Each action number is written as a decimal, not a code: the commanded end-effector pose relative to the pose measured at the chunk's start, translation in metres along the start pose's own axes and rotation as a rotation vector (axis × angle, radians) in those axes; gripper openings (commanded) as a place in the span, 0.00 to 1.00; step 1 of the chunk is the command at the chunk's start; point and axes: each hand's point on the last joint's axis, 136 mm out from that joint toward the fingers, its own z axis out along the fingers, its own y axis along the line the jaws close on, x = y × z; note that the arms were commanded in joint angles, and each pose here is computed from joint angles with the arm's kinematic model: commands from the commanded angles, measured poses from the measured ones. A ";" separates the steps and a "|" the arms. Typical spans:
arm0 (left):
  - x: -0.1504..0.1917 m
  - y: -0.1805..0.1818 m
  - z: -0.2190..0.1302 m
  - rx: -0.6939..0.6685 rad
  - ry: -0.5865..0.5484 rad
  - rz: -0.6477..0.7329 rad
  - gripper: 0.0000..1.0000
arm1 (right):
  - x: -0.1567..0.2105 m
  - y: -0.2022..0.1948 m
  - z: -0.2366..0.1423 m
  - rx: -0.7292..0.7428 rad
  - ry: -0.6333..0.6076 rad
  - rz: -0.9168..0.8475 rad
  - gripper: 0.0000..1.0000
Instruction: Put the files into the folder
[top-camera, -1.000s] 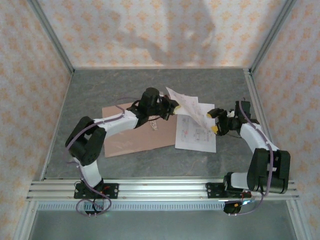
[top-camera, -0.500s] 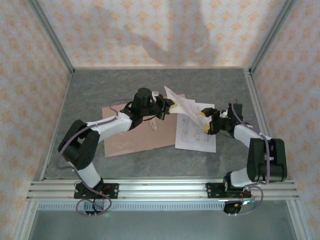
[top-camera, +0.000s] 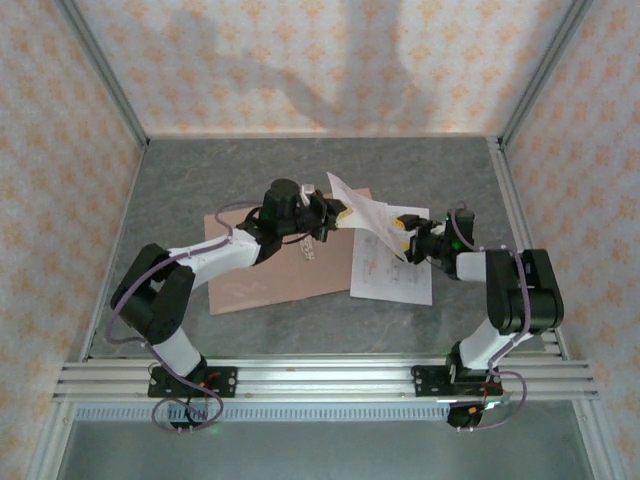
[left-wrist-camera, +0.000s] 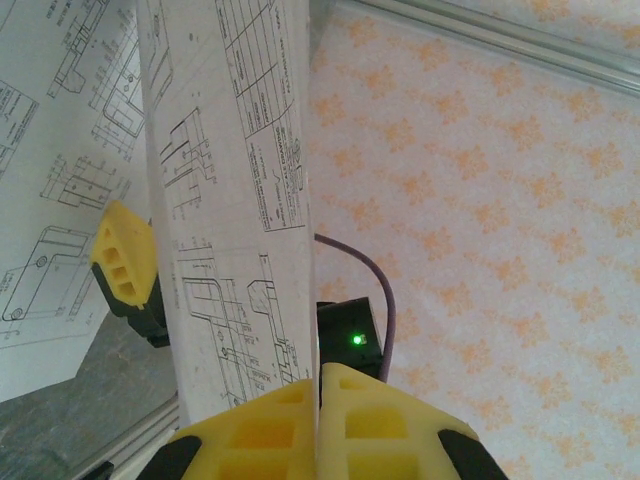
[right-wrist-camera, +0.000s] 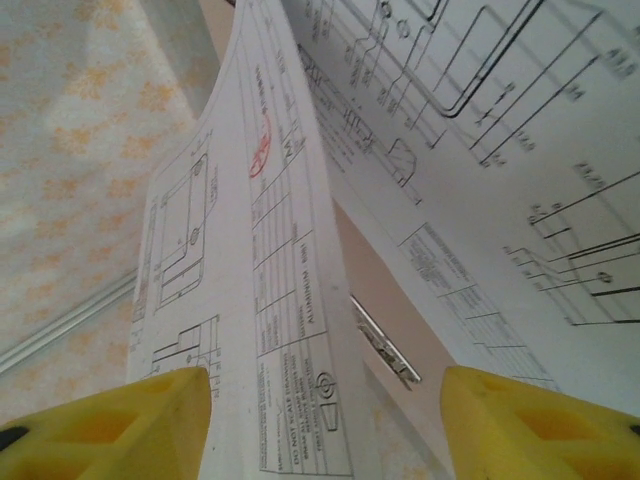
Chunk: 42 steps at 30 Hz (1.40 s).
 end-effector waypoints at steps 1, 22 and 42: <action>0.008 -0.011 -0.004 0.047 0.024 0.015 0.00 | 0.003 0.012 0.002 -0.060 0.021 -0.008 0.62; 0.009 0.016 -0.013 -0.003 0.021 0.014 0.00 | 0.005 0.022 0.011 -0.082 0.034 -0.024 0.21; -0.044 0.121 -0.190 -0.706 -0.426 0.210 0.53 | 0.062 0.046 0.031 0.279 -0.010 -0.548 0.00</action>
